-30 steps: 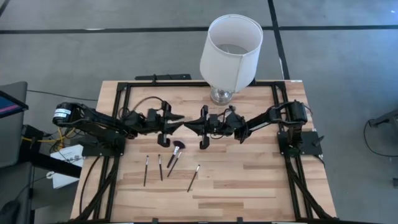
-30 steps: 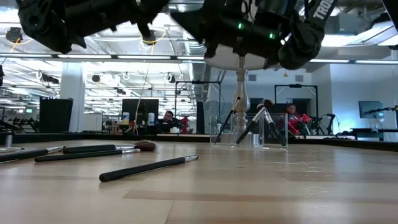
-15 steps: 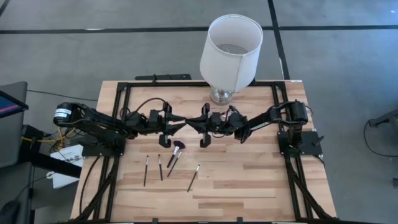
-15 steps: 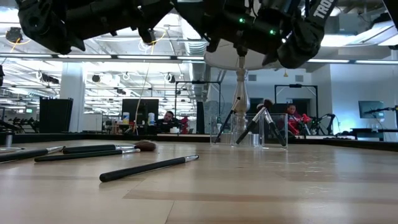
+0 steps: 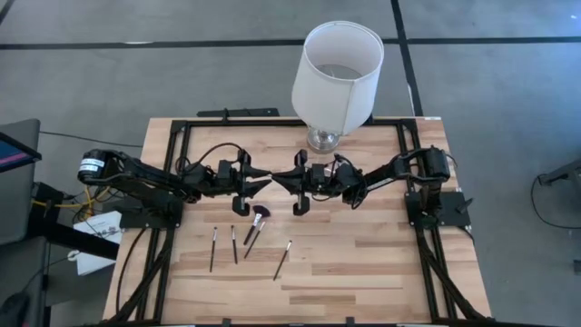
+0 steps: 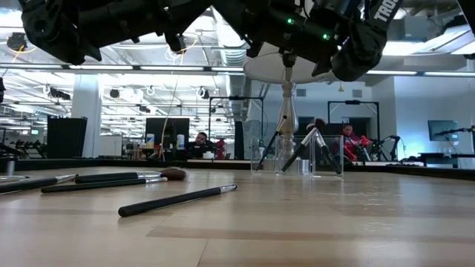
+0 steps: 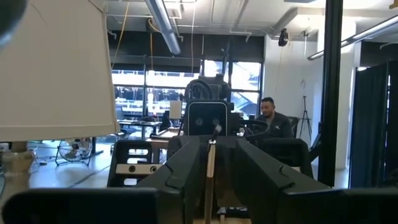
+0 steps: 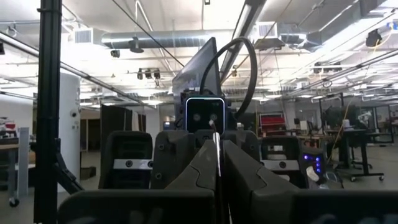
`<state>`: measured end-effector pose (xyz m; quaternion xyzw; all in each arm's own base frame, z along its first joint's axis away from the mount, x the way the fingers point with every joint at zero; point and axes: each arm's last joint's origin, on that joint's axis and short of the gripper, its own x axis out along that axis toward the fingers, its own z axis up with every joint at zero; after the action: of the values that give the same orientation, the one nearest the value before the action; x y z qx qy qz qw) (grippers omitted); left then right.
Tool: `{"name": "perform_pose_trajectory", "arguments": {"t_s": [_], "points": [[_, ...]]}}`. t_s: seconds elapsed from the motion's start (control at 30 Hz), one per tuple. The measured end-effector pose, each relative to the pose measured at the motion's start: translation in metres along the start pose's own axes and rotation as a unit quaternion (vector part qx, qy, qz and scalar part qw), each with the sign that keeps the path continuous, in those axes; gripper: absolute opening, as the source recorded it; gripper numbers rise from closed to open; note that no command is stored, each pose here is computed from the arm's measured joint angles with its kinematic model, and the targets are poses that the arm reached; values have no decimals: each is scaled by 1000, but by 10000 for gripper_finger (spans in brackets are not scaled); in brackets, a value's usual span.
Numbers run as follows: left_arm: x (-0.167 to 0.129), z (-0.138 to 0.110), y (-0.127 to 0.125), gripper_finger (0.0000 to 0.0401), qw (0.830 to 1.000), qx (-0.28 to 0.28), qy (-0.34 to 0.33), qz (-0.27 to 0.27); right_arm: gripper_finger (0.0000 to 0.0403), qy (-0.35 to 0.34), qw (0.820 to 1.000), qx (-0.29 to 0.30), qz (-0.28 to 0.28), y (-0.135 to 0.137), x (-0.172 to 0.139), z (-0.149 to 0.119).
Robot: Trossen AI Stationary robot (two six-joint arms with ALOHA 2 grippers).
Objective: Put items in baskets/containers
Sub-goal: Put the liner brush into the transparent organizer
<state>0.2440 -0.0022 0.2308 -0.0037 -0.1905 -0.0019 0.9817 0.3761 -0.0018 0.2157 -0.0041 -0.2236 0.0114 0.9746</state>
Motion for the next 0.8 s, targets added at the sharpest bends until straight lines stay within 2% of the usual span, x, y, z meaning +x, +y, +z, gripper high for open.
{"name": "perform_pose_trajectory", "arguments": {"t_s": [0.23, 0.6, 0.8], "points": [[0, 1, 0, 94, 1000, 0, -8, 0, 1, 0, 1000, 0, 0, 0, 0, 0], [0, 1, 0, 18, 1000, 8, -8, 0, 2, -1, 1000, 0, 0, 0, 0, 1], [0, 1, 0, 21, 1000, 8, -9, 0, 1, -1, 1000, 0, 0, 0, 0, 1]]}}
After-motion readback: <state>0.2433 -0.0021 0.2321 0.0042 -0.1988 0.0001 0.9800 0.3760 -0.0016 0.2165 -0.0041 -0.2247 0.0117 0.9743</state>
